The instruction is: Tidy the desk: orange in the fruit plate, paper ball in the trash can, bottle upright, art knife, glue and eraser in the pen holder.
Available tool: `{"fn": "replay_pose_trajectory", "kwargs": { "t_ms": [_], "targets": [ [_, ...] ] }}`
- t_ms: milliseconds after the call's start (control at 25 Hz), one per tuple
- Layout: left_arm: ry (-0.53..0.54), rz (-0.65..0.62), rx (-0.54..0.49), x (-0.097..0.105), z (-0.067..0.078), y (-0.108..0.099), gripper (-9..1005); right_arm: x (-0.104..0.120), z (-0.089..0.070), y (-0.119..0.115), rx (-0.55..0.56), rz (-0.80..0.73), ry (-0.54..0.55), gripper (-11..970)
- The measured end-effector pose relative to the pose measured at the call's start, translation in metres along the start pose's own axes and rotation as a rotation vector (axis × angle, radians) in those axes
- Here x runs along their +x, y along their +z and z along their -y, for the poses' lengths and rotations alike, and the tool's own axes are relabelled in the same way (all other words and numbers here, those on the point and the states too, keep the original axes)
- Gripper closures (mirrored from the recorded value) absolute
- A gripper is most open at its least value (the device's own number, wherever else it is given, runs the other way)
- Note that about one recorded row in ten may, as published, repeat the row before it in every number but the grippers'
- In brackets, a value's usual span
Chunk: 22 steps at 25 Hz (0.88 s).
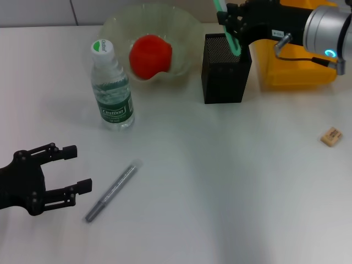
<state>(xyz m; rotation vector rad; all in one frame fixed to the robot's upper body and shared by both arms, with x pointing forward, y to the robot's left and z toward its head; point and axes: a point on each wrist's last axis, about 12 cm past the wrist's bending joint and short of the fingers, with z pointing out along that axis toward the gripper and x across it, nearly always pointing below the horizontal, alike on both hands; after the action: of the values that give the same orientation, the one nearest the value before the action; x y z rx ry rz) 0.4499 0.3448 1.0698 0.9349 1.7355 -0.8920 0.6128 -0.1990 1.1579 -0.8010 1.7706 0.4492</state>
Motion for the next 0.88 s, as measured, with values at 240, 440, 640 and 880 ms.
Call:
{"fn": "replay_pose_trajectory", "kwargs": {
  "t_ms": [240, 440, 640, 880],
  "targets": [
    [0.0, 0.0, -0.002, 0.0, 0.0, 0.0, 196, 0.008, 0.003, 0.009, 0.004, -0.031, 0.005, 773],
    [-0.002, 0.002, -0.005, 0.0, 0.0, 0.0, 196, 0.012, 0.006, 0.009, 0.024, -0.038, 0.015, 699],
    [-0.003, 0.001, 0.0, 0.001, 0.0, 0.001, 196, 0.008, 0.005, 0.0, 0.022, -0.015, 0.019, 607],
    [-0.004, -0.001, 0.005, 0.001, 0.0, 0.0, 197, -0.013, -0.001, -0.038, -0.062, -0.014, 0.051, 437]
  ]
}}
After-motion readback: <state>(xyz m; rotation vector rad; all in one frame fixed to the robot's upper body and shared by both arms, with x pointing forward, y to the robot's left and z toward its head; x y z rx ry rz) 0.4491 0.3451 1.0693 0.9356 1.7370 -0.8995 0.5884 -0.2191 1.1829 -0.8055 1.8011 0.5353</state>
